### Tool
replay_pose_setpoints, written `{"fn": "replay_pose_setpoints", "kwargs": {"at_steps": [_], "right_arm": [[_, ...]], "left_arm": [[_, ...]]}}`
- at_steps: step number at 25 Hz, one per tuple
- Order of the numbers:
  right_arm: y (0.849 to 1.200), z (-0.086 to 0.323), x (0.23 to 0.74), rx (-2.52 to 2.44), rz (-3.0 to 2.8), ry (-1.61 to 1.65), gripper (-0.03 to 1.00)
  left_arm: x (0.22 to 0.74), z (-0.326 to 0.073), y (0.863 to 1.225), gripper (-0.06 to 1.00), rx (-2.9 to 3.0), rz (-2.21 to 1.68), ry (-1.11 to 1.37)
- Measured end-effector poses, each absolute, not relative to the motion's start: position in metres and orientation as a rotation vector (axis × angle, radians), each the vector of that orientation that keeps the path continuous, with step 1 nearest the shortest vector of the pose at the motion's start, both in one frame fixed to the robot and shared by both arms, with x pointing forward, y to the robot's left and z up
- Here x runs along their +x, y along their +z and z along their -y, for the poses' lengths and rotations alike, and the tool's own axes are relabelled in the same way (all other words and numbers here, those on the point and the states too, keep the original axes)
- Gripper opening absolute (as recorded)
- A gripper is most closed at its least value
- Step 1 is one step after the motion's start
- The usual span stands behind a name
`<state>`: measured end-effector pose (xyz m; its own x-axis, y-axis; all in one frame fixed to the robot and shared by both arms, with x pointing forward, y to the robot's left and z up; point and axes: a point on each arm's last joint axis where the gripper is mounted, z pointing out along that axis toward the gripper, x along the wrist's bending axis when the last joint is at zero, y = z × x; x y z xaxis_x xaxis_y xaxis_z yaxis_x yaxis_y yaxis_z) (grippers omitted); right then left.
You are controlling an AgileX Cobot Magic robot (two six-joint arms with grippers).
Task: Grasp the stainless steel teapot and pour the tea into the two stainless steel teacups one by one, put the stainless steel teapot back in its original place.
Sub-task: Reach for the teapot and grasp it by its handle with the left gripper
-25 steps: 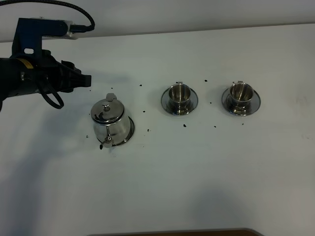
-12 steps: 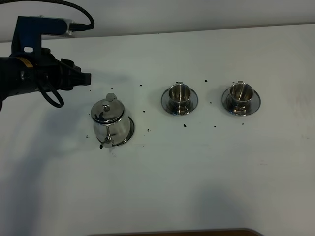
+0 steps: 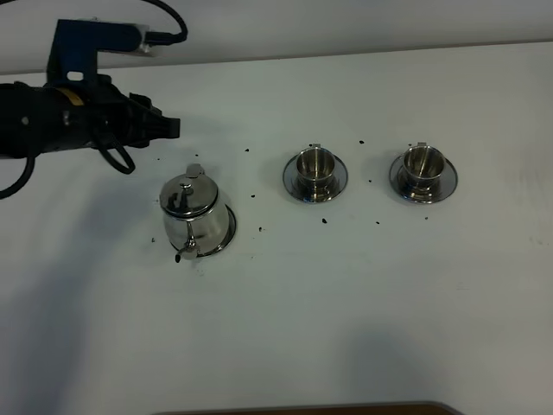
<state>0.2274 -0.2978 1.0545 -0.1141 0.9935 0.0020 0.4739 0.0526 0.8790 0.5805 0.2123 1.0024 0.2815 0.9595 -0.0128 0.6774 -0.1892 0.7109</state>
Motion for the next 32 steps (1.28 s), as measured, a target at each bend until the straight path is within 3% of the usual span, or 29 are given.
{"fn": "replay_pose_setpoints", "kwargs": {"at_steps": [15,22,32], "right_arm": [[1.054,0.298,0.227,1.49,-1.669,0.995,0.39],[1.054,0.298,0.227,1.49,-1.669,0.995,0.38],[1.054,0.298,0.227,1.49,-1.669,0.995,0.38]], "left_arm": [[0.654,-0.158,1.024,0.47,2.306,-1.39,0.248],[0.671,-0.143,0.991,0.47,2.405,-1.227,0.102],[0.684,-0.14,0.95,0.47,2.459,-1.177,0.11]]}}
